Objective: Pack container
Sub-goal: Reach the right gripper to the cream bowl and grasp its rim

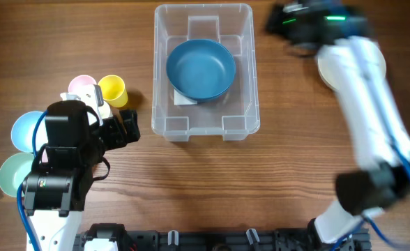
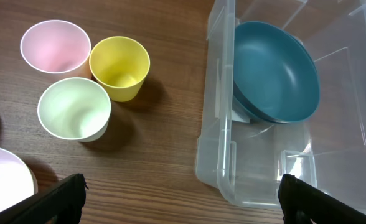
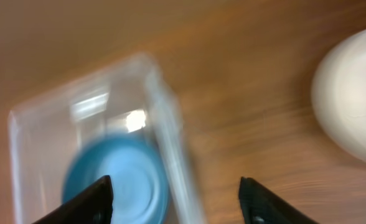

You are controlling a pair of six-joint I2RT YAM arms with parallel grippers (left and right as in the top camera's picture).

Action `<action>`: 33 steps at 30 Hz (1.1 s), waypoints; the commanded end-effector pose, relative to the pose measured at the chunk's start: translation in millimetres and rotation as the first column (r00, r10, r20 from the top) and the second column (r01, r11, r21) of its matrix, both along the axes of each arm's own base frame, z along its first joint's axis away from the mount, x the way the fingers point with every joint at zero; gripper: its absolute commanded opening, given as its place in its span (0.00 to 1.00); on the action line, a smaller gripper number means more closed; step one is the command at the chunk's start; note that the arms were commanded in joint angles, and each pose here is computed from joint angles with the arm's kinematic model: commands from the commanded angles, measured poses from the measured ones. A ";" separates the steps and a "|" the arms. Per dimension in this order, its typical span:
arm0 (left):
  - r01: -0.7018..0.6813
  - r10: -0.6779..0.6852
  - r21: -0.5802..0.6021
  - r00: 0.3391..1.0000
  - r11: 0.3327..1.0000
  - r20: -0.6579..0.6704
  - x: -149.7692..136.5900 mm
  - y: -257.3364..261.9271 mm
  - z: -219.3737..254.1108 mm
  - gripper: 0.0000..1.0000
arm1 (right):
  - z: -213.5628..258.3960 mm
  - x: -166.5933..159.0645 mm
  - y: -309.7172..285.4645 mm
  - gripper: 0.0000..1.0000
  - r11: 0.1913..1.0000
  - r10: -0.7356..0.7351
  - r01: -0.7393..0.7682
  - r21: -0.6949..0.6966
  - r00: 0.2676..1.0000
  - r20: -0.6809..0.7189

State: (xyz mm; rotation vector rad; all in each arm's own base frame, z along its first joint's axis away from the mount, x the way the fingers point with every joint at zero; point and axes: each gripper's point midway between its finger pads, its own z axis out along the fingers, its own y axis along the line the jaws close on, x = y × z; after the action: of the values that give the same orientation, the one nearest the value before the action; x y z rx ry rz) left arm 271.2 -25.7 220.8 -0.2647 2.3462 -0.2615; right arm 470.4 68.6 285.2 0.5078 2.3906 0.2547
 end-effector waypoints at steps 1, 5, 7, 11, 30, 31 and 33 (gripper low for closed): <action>0.000 0.000 -0.018 1.000 1.000 0.020 2.1 -1.4 8.7 1.00 | 25.5 -33.6 -118.2 0.75 0.932 -0.360 0.360 0.045 0.933 -0.016; 0.000 0.000 -0.018 1.000 1.000 0.020 2.1 -1.4 8.7 1.00 | -23.2 -69.2 -199.2 0.85 0.830 -0.533 0.554 0.059 0.820 -0.209; 0.000 0.000 -0.018 1.000 1.000 0.020 2.1 -1.4 8.7 1.00 | -53.4 -79.5 -223.1 0.86 0.800 -0.560 0.597 0.056 0.777 -0.288; 0.000 0.000 -0.019 1.000 1.000 0.020 2.1 -1.5 8.7 1.00 | -120.2 -93.7 -252.4 0.87 0.761 -0.580 0.648 0.026 0.697 -0.421; 0.000 0.000 -0.018 1.000 1.000 0.021 2.2 -1.4 8.8 1.00 | -276.5 -68.2 -253.4 0.21 0.782 -0.492 0.622 0.047 0.661 -0.567; 0.001 0.000 -0.018 1.000 1.000 0.021 2.2 -1.5 8.8 1.00 | -276.5 -68.2 -253.5 0.11 0.783 -0.491 0.621 0.046 0.661 -0.566; 0.000 0.000 -0.019 1.000 1.000 0.021 2.2 -1.4 8.8 1.00 | -276.5 -68.2 -253.4 0.04 0.782 -0.491 0.621 0.047 0.661 -0.567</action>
State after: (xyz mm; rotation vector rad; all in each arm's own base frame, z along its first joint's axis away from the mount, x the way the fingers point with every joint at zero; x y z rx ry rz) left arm 271.3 -25.7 221.1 -0.2646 2.3454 -0.2616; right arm 401.5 -189.6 12.8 1.6047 2.5444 0.1119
